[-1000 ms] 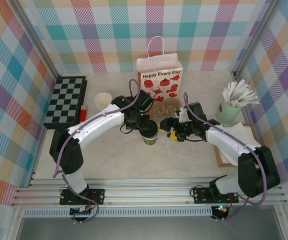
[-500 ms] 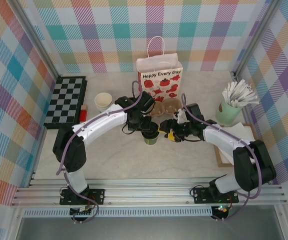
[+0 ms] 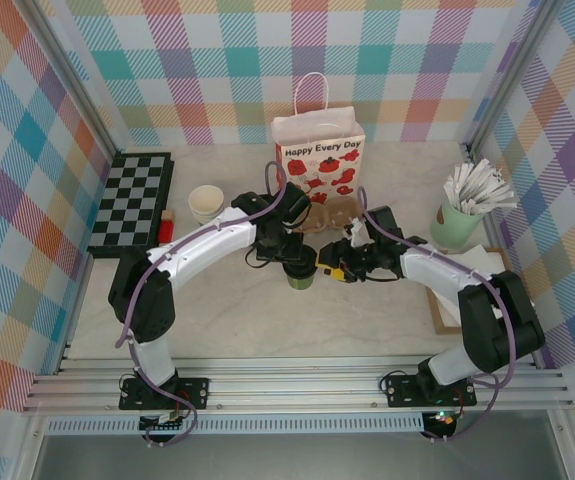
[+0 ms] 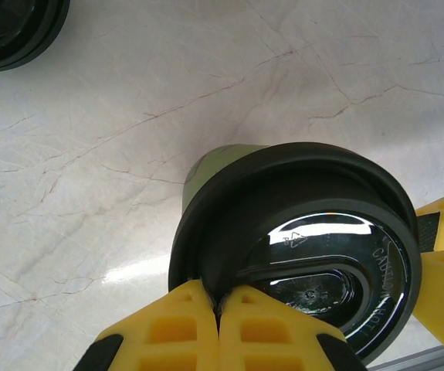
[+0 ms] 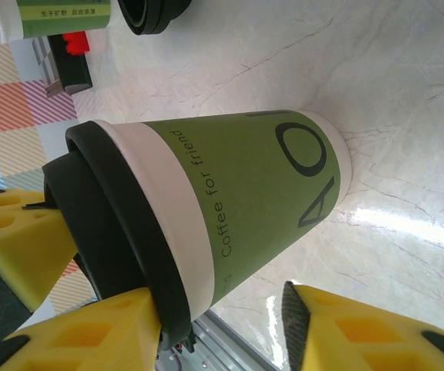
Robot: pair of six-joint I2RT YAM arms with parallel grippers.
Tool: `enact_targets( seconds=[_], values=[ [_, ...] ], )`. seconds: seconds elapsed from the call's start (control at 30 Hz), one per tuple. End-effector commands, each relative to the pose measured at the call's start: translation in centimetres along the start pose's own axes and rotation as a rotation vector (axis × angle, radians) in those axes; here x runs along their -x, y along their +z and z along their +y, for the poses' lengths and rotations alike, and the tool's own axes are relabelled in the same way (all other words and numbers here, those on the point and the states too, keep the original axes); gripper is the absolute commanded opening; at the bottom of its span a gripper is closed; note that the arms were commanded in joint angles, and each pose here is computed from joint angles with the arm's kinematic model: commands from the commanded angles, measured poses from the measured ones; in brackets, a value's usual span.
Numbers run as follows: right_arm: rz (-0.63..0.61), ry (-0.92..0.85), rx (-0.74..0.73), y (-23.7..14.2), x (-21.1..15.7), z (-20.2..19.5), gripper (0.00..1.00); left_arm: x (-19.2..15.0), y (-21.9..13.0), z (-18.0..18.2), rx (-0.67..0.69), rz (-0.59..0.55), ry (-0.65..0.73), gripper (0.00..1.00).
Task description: Pack the takeout coffee
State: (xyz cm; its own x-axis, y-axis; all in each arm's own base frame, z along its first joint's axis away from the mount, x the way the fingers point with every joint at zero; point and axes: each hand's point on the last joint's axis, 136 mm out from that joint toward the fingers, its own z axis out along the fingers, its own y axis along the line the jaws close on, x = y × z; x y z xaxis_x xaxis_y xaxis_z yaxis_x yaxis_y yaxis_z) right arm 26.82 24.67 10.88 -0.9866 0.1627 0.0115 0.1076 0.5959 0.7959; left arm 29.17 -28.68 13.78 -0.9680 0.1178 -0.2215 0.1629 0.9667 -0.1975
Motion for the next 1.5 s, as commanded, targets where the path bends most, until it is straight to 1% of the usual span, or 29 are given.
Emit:
enact_targets(
  seconds=[0.0,0.07,0.23,0.3,0.37,0.47,0.53,0.6,0.67,0.7,0.73,0.8,0.87,0.9,0.97,1.03,1.1,1.2,1.33,1.47],
  values=[
    [0.009,0.032,-0.114,0.4,-0.6,-2.2,0.44,-0.8,0.7,-0.4,0.011,0.044,0.041,0.00],
    [0.017,0.032,-0.163,0.5,-1.0,-3.1,0.42,-1.0,1.0,-0.4,0.013,0.053,0.044,0.00],
    [0.030,0.064,-0.280,0.7,-1.7,-5.7,0.42,-1.7,2.1,0.4,0.054,0.095,0.039,0.00],
    [0.035,0.097,-0.348,0.7,-2.4,-7.8,0.40,-2.3,2.7,1.4,0.102,0.122,0.037,0.00],
    [0.053,0.134,-0.431,0.6,-3.7,-10.7,0.39,-3.1,3.4,2.5,0.141,0.153,0.035,0.00],
    [0.093,0.174,-0.504,0.7,-5.3,-13.6,0.39,-4.5,4.4,3.8,0.180,0.196,0.037,0.00],
    [0.090,0.176,-0.505,0.7,-5.5,-13.7,0.39,-5.0,4.8,4.6,0.219,0.217,0.056,0.00],
    [0.070,0.166,-0.499,0.4,-5.0,-13.0,0.39,-5.0,4.7,5.6,0.267,0.227,0.086,0.00],
    [0.035,0.115,-0.432,0.0,-3.9,-10.6,0.42,-4.9,4.3,6.3,0.304,0.229,0.104,0.00],
    [0.017,0.082,-0.372,-0.1,-3.4,-9.0,0.44,-4.7,4.0,6.4,0.302,0.228,0.103,0.00],
    [-0.003,0.028,-0.279,-0.2,-2.9,-6.6,0.48,-4.5,3.7,6.0,0.274,0.225,0.093,0.00],
    [-0.005,-0.052,-0.141,-0.4,-2.5,-3.1,0.54,-4.0,3.3,4.6,0.201,0.206,0.056,0.00],
    [-0.006,-0.108,-0.033,-0.6,-2.3,-0.2,0.62,-3.1,2.7,3.7,0.174,0.165,-0.017,0.00],
    [-0.019,-0.116,-0.004,-0.7,-2.1,0.5,0.64,-2.7,2.4,3.3,0.161,0.142,-0.053,0.00],
    [-0.053,-0.112,0.053,-0.8,-1.8,1.5,0.67,-1.8,1.9,2.4,0.116,0.093,-0.137,0.00],
    [-0.087,-0.119,0.109,-0.8,-1.6,2.2,0.69,-1.3,1.6,1.8,0.091,0.073,-0.194,0.00],
    [-0.099,-0.134,0.129,-0.6,-1.6,2.2,0.71,-0.9,1.2,2.0,0.106,0.056,-0.241,0.00],
    [-0.092,-0.158,0.151,-0.2,-2.0,2.4,0.71,-0.8,1.0,2.3,0.141,0.048,-0.281,0.00],
    [-0.107,-0.155,0.136,0.6,-2.0,1.8,0.72,-0.9,1.0,2.7,0.175,0.037,-0.322,0.00],
    [-0.125,-0.139,0.142,1.3,-1.7,1.6,0.71,-0.9,0.9,2.7,0.171,0.029,-0.332,0.00]
  ],
)
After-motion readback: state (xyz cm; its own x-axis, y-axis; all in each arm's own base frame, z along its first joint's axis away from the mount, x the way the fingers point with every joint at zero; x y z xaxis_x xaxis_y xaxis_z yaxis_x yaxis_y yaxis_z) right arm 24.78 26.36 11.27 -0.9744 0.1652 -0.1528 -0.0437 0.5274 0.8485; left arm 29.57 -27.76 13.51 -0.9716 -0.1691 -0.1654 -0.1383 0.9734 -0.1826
